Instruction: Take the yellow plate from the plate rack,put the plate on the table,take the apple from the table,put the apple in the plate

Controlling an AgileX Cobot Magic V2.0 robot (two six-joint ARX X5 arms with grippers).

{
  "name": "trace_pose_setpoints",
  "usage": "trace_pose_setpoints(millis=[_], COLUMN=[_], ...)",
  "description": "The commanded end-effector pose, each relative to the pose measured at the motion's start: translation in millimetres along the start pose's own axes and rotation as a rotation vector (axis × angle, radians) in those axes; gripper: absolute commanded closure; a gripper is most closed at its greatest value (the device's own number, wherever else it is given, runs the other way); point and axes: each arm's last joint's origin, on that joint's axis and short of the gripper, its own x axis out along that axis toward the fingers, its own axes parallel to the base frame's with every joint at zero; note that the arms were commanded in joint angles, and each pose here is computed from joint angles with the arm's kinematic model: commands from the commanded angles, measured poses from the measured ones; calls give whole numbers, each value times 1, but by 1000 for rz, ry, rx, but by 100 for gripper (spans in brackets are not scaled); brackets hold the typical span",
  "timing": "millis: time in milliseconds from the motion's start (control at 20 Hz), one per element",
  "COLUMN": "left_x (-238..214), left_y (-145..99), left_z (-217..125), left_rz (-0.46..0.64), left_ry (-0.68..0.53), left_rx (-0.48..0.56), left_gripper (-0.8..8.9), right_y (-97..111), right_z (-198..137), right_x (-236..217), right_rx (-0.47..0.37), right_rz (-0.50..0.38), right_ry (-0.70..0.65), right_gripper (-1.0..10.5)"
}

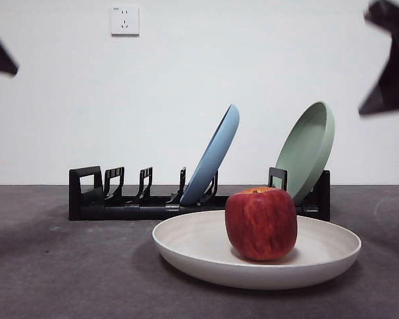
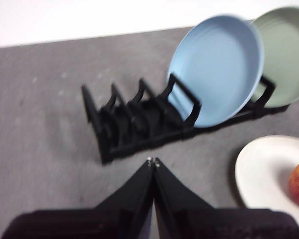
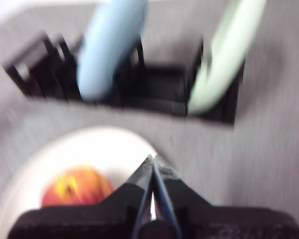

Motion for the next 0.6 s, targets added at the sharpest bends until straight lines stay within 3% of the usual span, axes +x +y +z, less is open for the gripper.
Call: trace_pose_setpoints(millis=[50, 250, 600], left_x=[-1, -2, -2], left_y=[0, -1, 0], left_z=[-19, -37, -43], left_rz=[0, -15, -7], left_ry=[9, 28, 94], left_rx=[-31, -47, -40], left_gripper=[822, 822, 816], right_y=[4, 11, 12], right_z=[-19, -32, -32], right_x=[1, 1, 1], right_rx=[30, 16, 48], right_rz=[-8, -47, -42], right_ry=[27, 41, 42], right_gripper=[959, 959, 945])
